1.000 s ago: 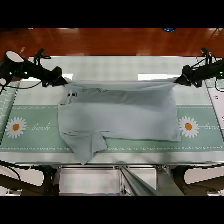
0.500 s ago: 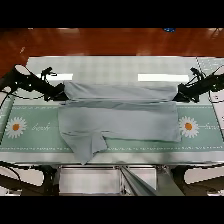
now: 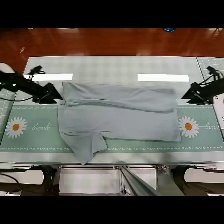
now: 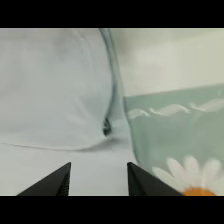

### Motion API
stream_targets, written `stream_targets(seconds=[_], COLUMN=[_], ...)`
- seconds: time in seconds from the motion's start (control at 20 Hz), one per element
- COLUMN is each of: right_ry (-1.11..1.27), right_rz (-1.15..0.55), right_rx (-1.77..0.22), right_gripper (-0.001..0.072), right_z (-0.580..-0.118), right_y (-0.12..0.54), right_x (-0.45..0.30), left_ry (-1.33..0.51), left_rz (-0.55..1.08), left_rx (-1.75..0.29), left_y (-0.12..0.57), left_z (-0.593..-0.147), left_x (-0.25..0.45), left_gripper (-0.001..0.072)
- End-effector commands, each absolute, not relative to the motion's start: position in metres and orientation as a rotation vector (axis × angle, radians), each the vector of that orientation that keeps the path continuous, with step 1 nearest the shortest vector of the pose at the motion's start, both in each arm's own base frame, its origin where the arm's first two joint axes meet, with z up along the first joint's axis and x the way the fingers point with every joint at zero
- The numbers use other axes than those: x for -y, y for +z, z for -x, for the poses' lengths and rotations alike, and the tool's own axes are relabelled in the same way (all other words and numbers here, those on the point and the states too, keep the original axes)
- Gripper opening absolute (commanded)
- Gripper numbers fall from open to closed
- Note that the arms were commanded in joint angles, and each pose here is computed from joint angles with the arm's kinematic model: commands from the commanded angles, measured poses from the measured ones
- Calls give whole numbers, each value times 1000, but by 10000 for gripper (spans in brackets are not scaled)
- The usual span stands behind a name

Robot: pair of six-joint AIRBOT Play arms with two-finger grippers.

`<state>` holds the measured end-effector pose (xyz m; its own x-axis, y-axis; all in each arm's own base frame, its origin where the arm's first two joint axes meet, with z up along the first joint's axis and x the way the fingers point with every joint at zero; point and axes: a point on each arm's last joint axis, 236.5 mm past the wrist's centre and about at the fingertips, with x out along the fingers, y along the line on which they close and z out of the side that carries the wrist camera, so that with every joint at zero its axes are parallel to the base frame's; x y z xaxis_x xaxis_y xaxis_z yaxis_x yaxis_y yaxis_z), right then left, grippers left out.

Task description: Fold the shirts.

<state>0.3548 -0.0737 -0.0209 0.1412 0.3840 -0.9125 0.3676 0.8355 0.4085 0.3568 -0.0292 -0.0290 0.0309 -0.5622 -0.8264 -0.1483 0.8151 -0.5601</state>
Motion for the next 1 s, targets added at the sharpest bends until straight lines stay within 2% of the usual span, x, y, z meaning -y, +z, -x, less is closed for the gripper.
stream_targets(seconds=[0.0, 0.15, 0.25, 0.35, 0.45, 0.55, 0.7, 0.85, 0.95], right_ry=[-102, -18, 57, 116, 162, 176, 158, 145, 144], right_rz=[-677, -806, -899, -937, -909, -904, -907, -907, -979], right_rx=[-1291, -1181, -1148, -1166, -1213, -1216, -1192, -1180, -1137], right_gripper=[415, 414, 413, 410, 410, 410, 410, 410, 410], right_z=[-333, -308, -294, -282, -272, -273, -278, -281, -291], right_y=[4, -5, -13, -20, -24, -23, -23, -24, -15], right_x=[100, 57, 19, -9, -25, -29, -25, -22, -26], left_ry=[-255, -205, -59, -51, -75, -109, -50, -104, -150], left_rz=[642, 727, 950, 1100, 1121, 1082, 989, 920, 890], left_rx=[-1439, -1435, -1347, -1342, -1398, -1438, -1523, -1574, -1601], left_y=[-19, -50, -69, -79, -87, -87, -102, -104, -106], left_z=[-314, -237, -224, -211, -200, -197, -184, -178, -178], left_x=[0, -4, 1, 22, 40, 53, 54, 71, 86], left_gripper=[509, 509, 509, 509, 509, 509, 509, 509, 508])
